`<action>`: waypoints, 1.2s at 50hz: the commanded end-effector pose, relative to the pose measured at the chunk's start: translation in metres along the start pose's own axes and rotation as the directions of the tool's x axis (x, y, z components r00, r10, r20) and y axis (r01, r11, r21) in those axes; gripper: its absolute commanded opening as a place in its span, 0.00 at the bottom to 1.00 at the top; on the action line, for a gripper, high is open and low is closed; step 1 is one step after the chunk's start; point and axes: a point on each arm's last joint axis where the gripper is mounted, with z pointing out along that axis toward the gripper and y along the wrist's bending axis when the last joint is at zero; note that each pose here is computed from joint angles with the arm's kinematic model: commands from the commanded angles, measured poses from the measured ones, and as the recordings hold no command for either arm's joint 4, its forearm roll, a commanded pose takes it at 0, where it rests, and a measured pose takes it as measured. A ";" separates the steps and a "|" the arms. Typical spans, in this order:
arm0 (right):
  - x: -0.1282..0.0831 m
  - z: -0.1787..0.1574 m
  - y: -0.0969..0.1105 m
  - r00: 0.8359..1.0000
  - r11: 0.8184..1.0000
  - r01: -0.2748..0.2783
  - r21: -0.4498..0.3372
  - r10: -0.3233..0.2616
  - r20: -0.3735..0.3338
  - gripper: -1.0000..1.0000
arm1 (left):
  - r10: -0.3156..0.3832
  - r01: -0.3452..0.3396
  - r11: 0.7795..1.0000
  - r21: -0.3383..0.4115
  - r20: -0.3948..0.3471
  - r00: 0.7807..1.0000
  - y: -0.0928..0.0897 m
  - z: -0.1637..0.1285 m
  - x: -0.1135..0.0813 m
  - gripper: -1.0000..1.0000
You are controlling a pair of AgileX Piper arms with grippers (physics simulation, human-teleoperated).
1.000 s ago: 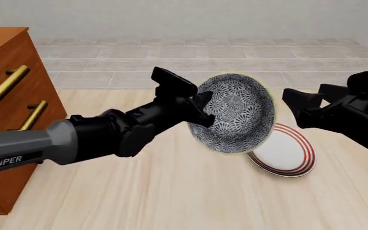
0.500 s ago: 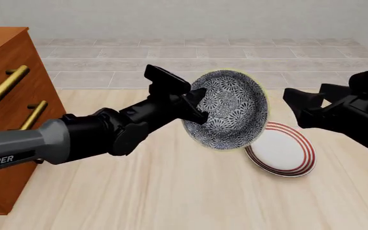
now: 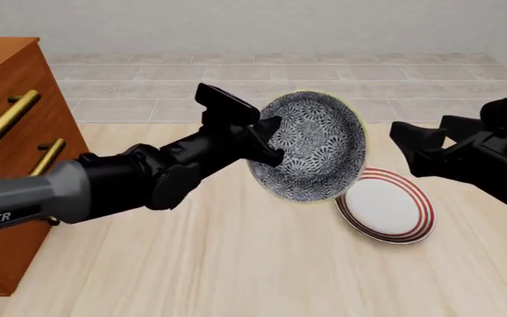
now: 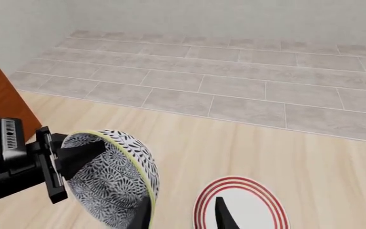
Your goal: Put the bowl on top of the cabinet.
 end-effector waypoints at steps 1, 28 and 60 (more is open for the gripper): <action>0.001 0.001 0.000 1.000 1.000 -0.001 -0.002 0.001 -0.003 1.00 | 0.017 -0.017 1.000 -0.017 0.000 1.000 0.005 -0.003 -0.015 0.00; 0.003 0.002 0.001 1.000 1.000 -0.004 -0.007 0.004 -0.007 1.00 | 0.067 -0.081 0.968 -0.237 -0.066 0.996 0.086 -0.057 -0.075 0.00; 0.005 0.004 0.003 1.000 1.000 -0.003 -0.016 0.003 -0.013 1.00 | -0.212 0.200 0.889 -0.412 0.016 0.977 0.131 -0.124 -0.135 0.00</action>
